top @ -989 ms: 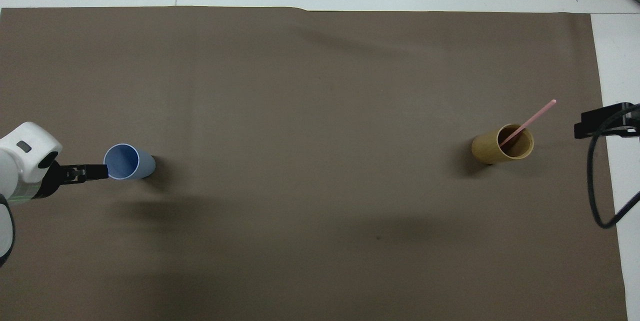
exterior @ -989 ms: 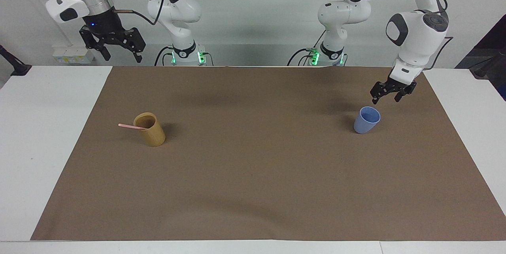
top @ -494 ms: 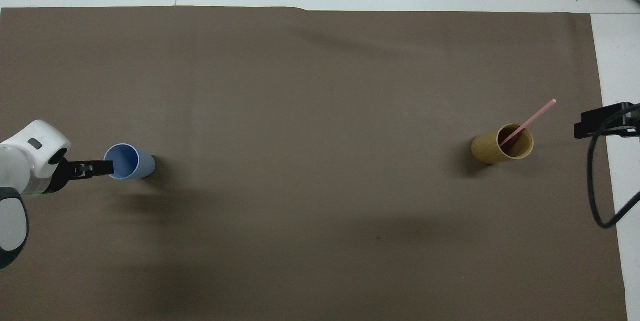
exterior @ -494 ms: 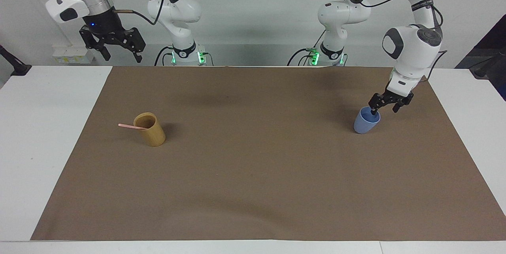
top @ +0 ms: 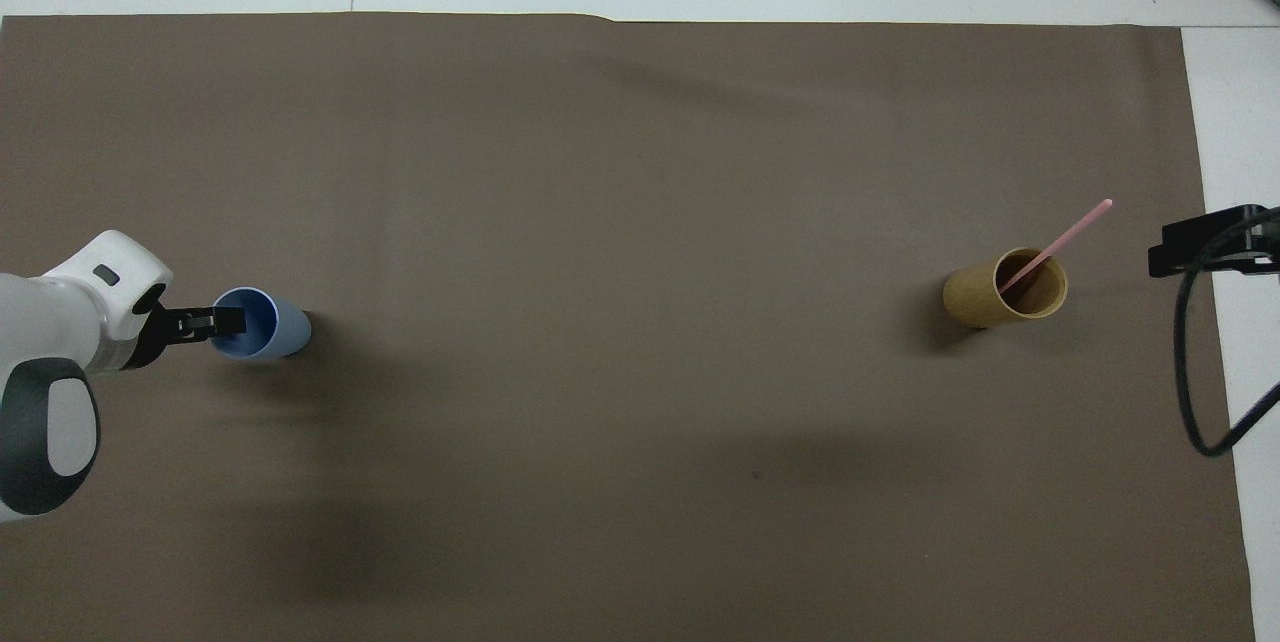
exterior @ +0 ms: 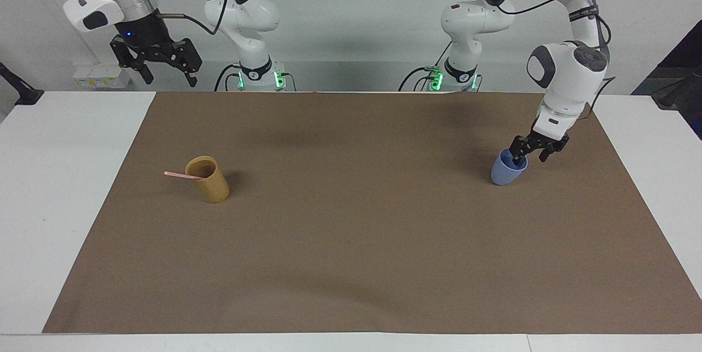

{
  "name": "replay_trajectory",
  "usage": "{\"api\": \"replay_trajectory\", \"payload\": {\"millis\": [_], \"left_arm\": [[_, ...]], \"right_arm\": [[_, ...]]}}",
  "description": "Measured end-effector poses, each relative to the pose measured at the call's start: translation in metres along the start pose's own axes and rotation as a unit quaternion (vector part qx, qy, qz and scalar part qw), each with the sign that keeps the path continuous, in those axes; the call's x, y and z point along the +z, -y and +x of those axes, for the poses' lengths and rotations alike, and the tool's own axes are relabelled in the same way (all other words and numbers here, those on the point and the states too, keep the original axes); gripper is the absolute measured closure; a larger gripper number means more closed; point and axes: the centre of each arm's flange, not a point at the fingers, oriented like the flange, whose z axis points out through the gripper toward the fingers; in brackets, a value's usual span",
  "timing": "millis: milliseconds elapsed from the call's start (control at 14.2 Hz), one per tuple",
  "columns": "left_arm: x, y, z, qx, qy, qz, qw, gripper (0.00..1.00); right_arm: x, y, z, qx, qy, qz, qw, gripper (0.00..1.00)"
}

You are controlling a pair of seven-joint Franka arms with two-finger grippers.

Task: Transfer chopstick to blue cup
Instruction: 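Reach the left gripper to the light blue cup and grasp it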

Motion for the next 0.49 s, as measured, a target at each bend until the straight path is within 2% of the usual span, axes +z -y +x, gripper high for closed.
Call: {"api": "replay_trajectory", "payload": {"millis": [141,212,282,353,424,494], "left_arm": [[0.001,0.0,-0.0013,0.0,0.006,0.0,1.0,0.52],[0.0016,-0.0001,-0.002,0.0,0.009,0.0,1.0,0.6],[0.0023,-0.0001,-0.0029,0.0,0.013,0.0,1.0,0.61],[0.0029,-0.0003,-0.0038,0.0,0.018,0.0,1.0,0.71],[0.0025,-0.0004,-0.0039,-0.002,0.021,0.0,1.0,0.74],[-0.0005,-0.001,-0.003,-0.002,0.025,0.0,1.0,0.85]], "right_arm": [[0.0,0.0,0.0,0.0,0.0,0.0,1.0,0.0],[0.0,0.0,0.0,0.0,0.0,0.0,1.0,0.0],[0.0,0.0,0.0,0.0,0.0,0.0,1.0,0.0],[0.0,0.0,0.0,0.0,0.0,0.0,1.0,0.0],[0.0,0.0,0.0,0.0,0.0,0.0,1.0,0.0],[0.0,0.0,0.0,0.0,0.0,0.0,1.0,0.0]]}}
